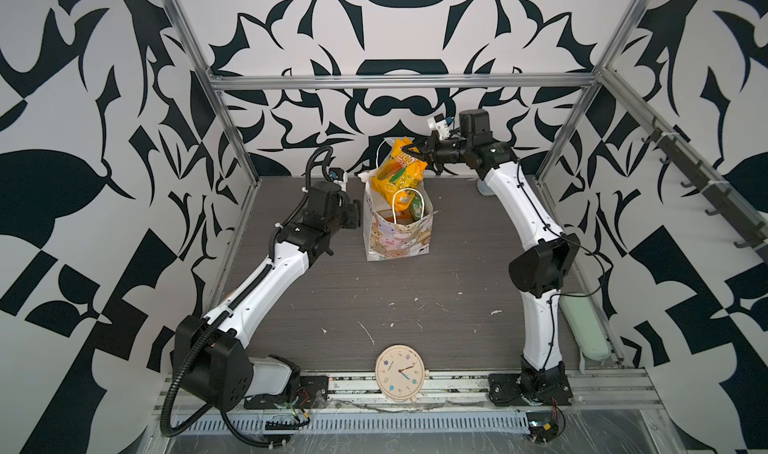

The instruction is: Take the snacks out of the paper bag

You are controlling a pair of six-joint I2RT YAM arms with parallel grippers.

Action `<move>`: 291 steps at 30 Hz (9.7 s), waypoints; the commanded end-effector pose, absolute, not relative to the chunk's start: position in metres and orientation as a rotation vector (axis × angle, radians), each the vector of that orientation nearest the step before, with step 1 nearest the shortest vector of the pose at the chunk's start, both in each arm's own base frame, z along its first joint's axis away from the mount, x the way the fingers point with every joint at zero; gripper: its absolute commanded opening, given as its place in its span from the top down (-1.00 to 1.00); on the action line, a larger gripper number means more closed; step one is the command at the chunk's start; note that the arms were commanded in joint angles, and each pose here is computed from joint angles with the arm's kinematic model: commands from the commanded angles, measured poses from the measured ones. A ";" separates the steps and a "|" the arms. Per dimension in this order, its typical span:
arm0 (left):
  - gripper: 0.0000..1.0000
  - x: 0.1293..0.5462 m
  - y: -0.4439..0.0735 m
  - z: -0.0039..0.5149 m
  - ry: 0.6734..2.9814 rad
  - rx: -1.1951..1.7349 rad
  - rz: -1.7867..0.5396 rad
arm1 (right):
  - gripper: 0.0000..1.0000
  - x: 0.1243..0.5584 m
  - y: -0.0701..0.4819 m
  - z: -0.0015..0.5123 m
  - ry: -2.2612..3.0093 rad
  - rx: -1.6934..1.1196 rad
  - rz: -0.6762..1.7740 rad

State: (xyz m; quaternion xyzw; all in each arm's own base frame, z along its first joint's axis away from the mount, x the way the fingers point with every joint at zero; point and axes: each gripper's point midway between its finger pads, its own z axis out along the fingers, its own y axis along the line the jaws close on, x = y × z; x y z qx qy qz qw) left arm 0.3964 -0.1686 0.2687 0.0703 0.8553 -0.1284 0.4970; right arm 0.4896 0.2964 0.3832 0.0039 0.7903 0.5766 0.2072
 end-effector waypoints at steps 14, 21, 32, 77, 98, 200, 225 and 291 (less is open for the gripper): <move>-0.30 0.395 -0.162 0.279 2.020 0.136 -0.308 | 1.00 0.471 0.194 0.530 1.787 -0.055 1.495; -0.30 0.402 -0.165 0.278 2.016 0.139 -0.308 | 1.00 0.473 0.153 0.539 1.756 -0.002 1.432; -0.30 0.412 -0.170 0.277 2.036 0.169 -0.289 | 0.47 0.456 0.183 0.421 2.148 -0.177 0.830; -0.34 0.404 -0.182 0.273 2.044 0.217 -0.371 | -0.43 0.426 0.296 0.307 2.387 -0.732 0.458; -0.34 0.400 -0.179 0.266 2.057 0.205 -0.368 | 0.71 0.443 0.321 0.278 2.418 -0.692 0.542; -0.38 0.391 -0.172 0.250 2.051 0.233 -0.329 | -0.82 0.484 0.046 0.115 2.758 -0.001 0.005; -0.41 0.389 -0.175 0.260 2.028 0.259 -0.345 | -0.66 0.471 -0.032 0.067 2.793 0.388 -0.017; 0.97 0.463 -0.266 0.261 2.012 1.185 -0.550 | -0.22 0.372 0.227 0.095 2.305 0.088 0.706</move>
